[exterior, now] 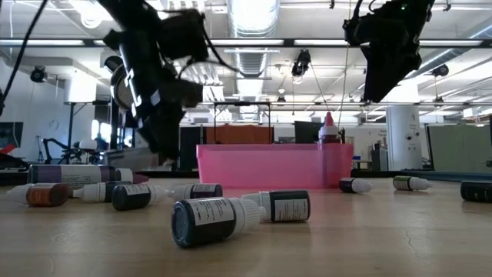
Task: Pick & Place food coloring
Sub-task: Put the large black food coloring bottle into the pink bin
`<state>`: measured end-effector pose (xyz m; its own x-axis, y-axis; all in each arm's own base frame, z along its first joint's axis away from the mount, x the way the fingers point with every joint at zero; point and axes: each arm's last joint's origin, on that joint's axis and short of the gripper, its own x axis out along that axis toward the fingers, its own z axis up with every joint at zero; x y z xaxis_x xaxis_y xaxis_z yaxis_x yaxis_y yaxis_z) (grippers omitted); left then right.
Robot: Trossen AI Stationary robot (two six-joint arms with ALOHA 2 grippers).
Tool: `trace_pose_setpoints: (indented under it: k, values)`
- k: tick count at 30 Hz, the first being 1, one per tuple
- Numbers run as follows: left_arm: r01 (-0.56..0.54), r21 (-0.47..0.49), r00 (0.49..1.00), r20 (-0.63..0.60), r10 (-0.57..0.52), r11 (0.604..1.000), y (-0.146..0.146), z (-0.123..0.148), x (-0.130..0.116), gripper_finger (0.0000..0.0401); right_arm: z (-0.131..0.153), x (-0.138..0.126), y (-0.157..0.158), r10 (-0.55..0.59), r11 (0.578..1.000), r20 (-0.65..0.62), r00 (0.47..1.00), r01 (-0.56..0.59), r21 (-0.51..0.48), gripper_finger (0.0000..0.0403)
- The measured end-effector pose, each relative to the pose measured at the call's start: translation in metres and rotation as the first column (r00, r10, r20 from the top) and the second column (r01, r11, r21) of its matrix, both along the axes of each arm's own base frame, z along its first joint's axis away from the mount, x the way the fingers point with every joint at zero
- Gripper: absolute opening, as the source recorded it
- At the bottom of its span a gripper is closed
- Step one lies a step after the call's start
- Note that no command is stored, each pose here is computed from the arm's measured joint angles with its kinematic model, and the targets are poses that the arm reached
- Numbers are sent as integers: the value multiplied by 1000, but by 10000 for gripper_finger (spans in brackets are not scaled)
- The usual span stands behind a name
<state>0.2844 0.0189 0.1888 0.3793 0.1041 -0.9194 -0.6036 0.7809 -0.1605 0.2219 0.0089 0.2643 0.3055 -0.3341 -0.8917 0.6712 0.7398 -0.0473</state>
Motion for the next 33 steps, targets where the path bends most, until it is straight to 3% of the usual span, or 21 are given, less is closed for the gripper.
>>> trace_pose_setpoints:
  k: [6, 12, 15, 20, 26, 29, 33]
  values:
    - [-146, 200, 965, 243, 95, 969, -7, 44, -13, 83, 1, 2, 0, 2, 1000, 16, 1000, -2, -2, 214]
    - [-382, 343, 884, 407, 231, 858, -17, 40, -35, 85, 1, 2, 0, 2, 1000, 24, 1000, -2, -2, 214]
    - [-520, 339, 804, 504, 315, 784, -25, 27, -49, 85, 1, 2, 0, 3, 1000, 24, 1000, -3, -2, 214]
    - [-664, 264, 649, 668, 363, 700, -33, 11, -64, 86, 1, 2, 0, 2, 1000, 24, 1000, -2, -1, 214]
    - [-688, 295, 633, 690, 350, 664, -30, -14, -76, 87, 1, 2, 0, -16, 1000, 31, 999, 16, 6, 214]
    - [-703, 331, 637, 687, 350, 630, -29, -29, -84, 87, 1, 2, 0, -42, 999, 40, 998, 41, 16, 214]
    - [-746, 327, 598, 712, 367, 580, -26, -46, -94, 87, 4, 3, 0, -48, 999, 52, 997, 47, 20, 214]
